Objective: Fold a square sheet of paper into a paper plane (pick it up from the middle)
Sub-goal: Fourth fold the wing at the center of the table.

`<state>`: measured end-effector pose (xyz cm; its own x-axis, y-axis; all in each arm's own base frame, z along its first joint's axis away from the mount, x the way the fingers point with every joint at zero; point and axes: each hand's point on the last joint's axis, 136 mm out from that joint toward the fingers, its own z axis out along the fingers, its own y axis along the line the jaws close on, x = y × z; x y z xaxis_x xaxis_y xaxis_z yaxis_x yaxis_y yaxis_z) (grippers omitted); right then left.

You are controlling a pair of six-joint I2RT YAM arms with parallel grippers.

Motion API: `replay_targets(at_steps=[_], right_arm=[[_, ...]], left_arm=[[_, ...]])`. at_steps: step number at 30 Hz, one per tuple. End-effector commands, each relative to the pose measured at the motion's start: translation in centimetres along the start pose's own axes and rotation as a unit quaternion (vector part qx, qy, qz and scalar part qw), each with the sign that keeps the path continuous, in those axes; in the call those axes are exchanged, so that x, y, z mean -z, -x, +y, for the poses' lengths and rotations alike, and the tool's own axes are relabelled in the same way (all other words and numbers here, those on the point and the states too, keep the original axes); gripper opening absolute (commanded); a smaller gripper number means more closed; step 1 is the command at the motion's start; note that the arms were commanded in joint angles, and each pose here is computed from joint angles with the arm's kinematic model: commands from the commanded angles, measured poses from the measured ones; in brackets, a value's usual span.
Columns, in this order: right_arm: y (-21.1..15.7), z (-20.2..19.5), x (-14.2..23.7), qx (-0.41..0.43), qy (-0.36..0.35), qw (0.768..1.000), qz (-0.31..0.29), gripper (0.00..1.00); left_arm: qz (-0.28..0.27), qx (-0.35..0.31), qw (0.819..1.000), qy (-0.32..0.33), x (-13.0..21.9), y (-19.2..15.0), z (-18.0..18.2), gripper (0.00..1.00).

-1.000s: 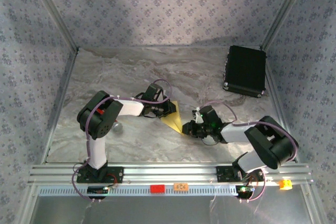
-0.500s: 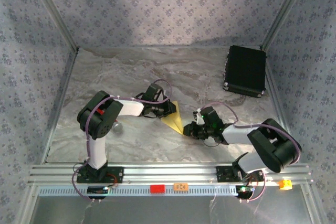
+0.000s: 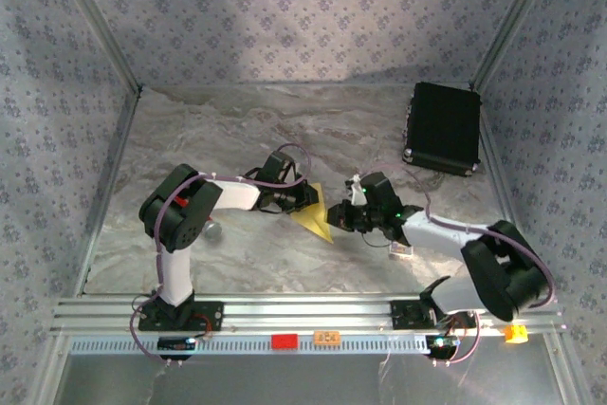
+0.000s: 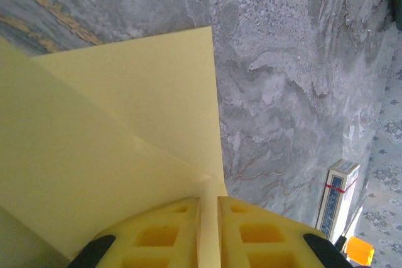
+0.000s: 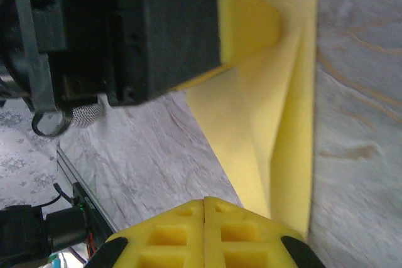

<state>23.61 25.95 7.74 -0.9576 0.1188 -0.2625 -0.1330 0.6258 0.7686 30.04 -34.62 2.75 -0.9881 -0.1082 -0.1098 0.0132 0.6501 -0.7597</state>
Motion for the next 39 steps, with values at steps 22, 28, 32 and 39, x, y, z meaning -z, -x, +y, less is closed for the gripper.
replay_targets(at_steps=[22, 28, 32, 39], right_arm=[[-1.8, -4.4, -5.1, -0.03, -0.078, 0.994, 0.067, 0.03], [-3.6, -6.1, -4.8, -0.054, -0.081, 0.993, 0.071, 0.03], [-4.0, -6.4, -4.4, -0.056, -0.08, 0.993, 0.069, 0.04], [-5.0, -5.9, -3.3, -0.049, -0.072, 0.993, 0.075, 0.05]], left_arm=[[0.026, 0.009, 0.999, 0.019, -0.6, -1.6, 1.6, 0.14], [0.027, 0.011, 0.999, 0.024, -0.6, -1.7, 2.0, 0.14], [0.027, 0.012, 0.999, 0.026, -0.7, -1.7, 2.1, 0.14], [0.027, 0.015, 0.999, 0.031, -0.8, -1.7, 2.5, 0.14]])
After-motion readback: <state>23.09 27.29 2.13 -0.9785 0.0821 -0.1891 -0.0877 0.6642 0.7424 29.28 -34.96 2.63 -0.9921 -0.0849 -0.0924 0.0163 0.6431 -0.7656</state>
